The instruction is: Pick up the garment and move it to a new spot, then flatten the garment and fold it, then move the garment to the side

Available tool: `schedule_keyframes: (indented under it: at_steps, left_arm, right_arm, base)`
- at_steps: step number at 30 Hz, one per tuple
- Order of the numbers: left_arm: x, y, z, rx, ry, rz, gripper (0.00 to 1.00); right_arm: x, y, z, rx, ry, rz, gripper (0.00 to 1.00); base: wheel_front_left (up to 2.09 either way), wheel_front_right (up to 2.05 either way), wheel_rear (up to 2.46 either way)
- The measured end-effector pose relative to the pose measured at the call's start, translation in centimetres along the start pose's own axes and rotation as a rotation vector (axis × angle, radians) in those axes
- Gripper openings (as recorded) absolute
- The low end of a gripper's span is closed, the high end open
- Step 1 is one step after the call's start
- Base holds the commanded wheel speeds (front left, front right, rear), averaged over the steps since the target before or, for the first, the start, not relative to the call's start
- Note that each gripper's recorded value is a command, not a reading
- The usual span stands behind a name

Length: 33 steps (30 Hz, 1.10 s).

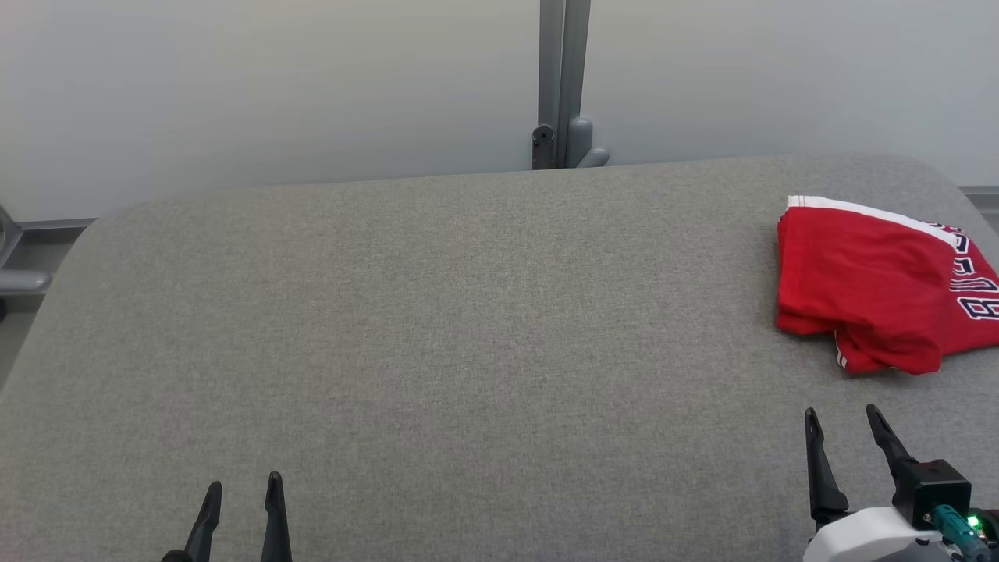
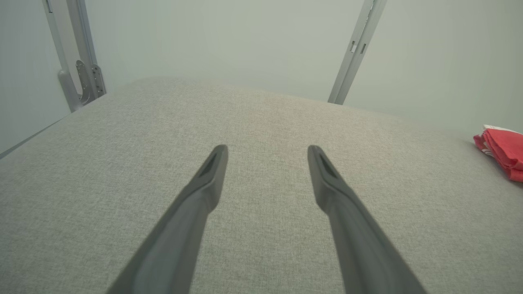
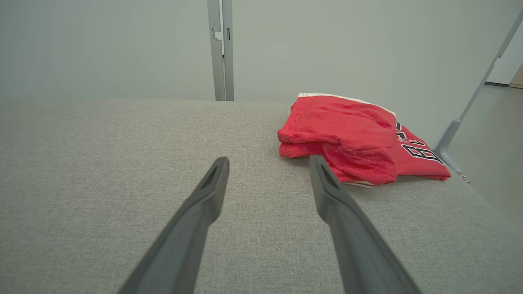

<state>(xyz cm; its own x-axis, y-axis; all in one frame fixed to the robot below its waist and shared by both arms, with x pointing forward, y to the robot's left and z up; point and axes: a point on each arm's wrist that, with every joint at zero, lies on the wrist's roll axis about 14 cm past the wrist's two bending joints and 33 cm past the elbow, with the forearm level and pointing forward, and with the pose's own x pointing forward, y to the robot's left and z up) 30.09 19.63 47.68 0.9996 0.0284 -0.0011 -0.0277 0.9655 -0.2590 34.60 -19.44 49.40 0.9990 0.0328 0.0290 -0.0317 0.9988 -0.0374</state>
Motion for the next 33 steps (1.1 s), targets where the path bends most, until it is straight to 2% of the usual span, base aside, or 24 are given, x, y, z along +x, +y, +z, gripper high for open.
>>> schedule_keyframes:
  at_steps: [4, 5, 12, 19, 33]
  left_arm:
    - [0.1, 0.0, 0.0, 0.000, 0.002, -0.001, 1.00]
    - [0.0, 0.0, -0.2, 0.000, 0.005, -0.001, 0.00]
    - [-0.5, 0.2, -2.0, -0.036, 0.065, 0.017, 0.00]
    - [-0.2, 0.6, -2.2, -0.172, 0.078, 0.053, 0.00]
    - [1.4, 0.9, -1.4, -0.386, 0.063, 0.083, 0.00]
  right_arm:
    - [0.0, 0.0, 0.0, 0.000, 0.001, -0.001, 1.00]
    - [0.0, 0.0, -0.2, 0.001, 0.005, -0.001, 0.00]
    - [-1.0, 0.2, -2.8, 0.048, 0.095, -0.014, 0.00]
    - [-0.8, -0.4, -2.9, 0.214, 0.106, -0.063, 0.00]
    - [-0.1, -0.8, -2.3, 0.474, 0.090, -0.107, 0.00]
  base:
    - [0.00, 0.00, 0.00]
    - [0.00, 0.00, 0.00]
    - [0.00, 0.00, 0.00]
    - [0.00, 0.00, 0.00]
    - [0.00, 0.00, 0.00]
